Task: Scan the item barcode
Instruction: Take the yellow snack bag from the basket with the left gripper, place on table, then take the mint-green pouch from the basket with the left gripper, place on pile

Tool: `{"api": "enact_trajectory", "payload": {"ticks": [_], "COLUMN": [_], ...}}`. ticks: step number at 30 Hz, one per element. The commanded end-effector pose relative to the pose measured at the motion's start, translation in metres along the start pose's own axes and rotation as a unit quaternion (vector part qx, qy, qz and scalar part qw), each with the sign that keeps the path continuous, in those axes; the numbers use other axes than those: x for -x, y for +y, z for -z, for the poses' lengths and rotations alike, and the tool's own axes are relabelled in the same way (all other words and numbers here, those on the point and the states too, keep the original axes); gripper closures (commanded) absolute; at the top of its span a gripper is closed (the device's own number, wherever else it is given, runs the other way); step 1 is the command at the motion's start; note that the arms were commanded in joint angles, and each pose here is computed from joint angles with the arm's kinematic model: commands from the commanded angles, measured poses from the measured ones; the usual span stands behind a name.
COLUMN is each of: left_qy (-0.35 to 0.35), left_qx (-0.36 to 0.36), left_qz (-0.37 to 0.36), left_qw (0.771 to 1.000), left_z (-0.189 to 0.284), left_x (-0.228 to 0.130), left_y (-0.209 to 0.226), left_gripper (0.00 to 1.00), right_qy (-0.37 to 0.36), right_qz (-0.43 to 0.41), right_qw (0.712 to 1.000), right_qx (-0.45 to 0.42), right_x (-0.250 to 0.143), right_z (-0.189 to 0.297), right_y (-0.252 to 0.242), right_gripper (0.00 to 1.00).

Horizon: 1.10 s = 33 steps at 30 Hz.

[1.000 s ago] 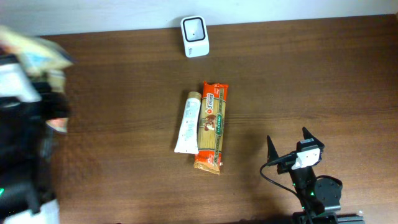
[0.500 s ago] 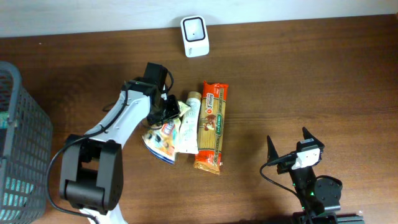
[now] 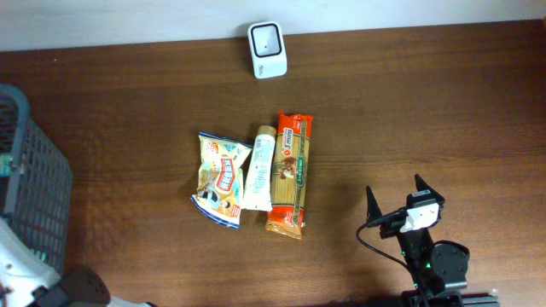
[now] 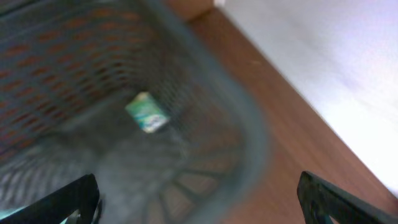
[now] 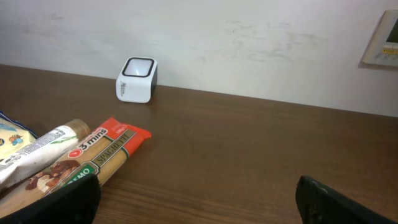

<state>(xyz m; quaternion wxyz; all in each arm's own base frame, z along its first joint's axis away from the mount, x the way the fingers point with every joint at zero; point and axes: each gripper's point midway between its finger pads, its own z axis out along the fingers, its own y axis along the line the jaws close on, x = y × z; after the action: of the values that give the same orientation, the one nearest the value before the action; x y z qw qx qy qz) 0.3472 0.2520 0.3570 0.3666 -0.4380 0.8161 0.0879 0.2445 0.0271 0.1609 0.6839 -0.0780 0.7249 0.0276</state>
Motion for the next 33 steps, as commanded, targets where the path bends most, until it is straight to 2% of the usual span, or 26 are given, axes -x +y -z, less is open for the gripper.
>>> {"api": "enact_trajectory", "payload": {"ticks": [1,3,7,12,16,19,21,22,23,24,26,28,29,30,31,33], "left_qy": [0.059,0.108,0.153,0.19,0.178,0.186,0.189,0.189,0.193,0.197,0.185,0.137,0.099,0.04,-0.026,-0.097], "left_qx": [0.058,0.083,0.088,0.1,0.078,0.08,0.081,0.081,0.082,0.082,0.079,0.068,0.06,0.04,-0.01,-0.089], "left_qz": [0.044,0.046,0.015,0.019,-0.002,-0.002,-0.002,-0.002,-0.002,-0.002,-0.002,-0.001,-0.001,-0.001,-0.005,-0.032], "left_qw": [0.996,0.99,0.984,0.976,0.981,0.979,0.979,0.979,0.978,0.977,0.98,0.988,0.993,0.998,1.0,0.991], "left_z": [-0.063,-0.117,-0.202,-0.259,-0.303,-0.332,-0.338,-0.338,-0.337,-0.332,-0.305,-0.256,-0.221,-0.162,-0.087,0.011], "left_x": [-0.021,-0.048,-0.082,-0.113,-0.128,-0.147,-0.152,-0.152,-0.153,-0.153,-0.132,-0.089,-0.061,-0.024,0.007,0.02], "left_y": [0.05,0.073,0.084,0.104,0.103,0.109,0.11,0.11,0.11,0.11,0.104,0.093,0.085,0.072,0.048,0.006], "left_gripper": [0.0,0.0,0.03,0.04,0.04,0.11,0.73,0.82,0.83,1.0,1.0,1.0,1.0,1.0,1.0,1.0], "right_qy": [0.002,0.002,0.002,0.002,0.002,0.002,0.002,0.002,0.002,0.002,0.002,0.002,0.002,0.002,0.002,0.002], "right_qz": [-0.002,-0.002,-0.002,-0.002,-0.002,-0.002,-0.002,-0.002,-0.002,-0.002,-0.002,-0.002,-0.002,-0.002,-0.002,-0.002], "right_qw": [1.0,1.0,1.0,1.0,1.0,1.0,1.0,1.0,1.0,1.0,1.0,1.0,1.0,1.0,1.0,1.0], "right_qx": [-0.003,-0.003,-0.003,-0.003,-0.003,-0.003,-0.003,-0.003,-0.003,-0.003,-0.003,-0.003,-0.003,-0.003,-0.003,-0.003], "right_x": [-0.002,-0.002,-0.002,-0.002,-0.002,-0.002,-0.002,-0.002,-0.002,-0.002,-0.002,-0.002,-0.002,-0.002,-0.002,-0.002], "right_z": [0.0,0.0,0.0,0.0,0.0,0.0,0.0,0.0,0.0,0.0,0.0,0.0,0.0,0.0,0.0,0.0], "right_y": [-0.001,-0.001,-0.001,-0.001,-0.001,-0.001,-0.001,-0.001,-0.001,-0.001,-0.001,-0.001,-0.001,-0.001,-0.001,-0.001], "right_gripper": [0.01,0.01,0.01,0.01,0.01,0.01,0.01,0.01,0.01,0.01,0.01,0.01,0.01,0.01,0.01,0.01]}}
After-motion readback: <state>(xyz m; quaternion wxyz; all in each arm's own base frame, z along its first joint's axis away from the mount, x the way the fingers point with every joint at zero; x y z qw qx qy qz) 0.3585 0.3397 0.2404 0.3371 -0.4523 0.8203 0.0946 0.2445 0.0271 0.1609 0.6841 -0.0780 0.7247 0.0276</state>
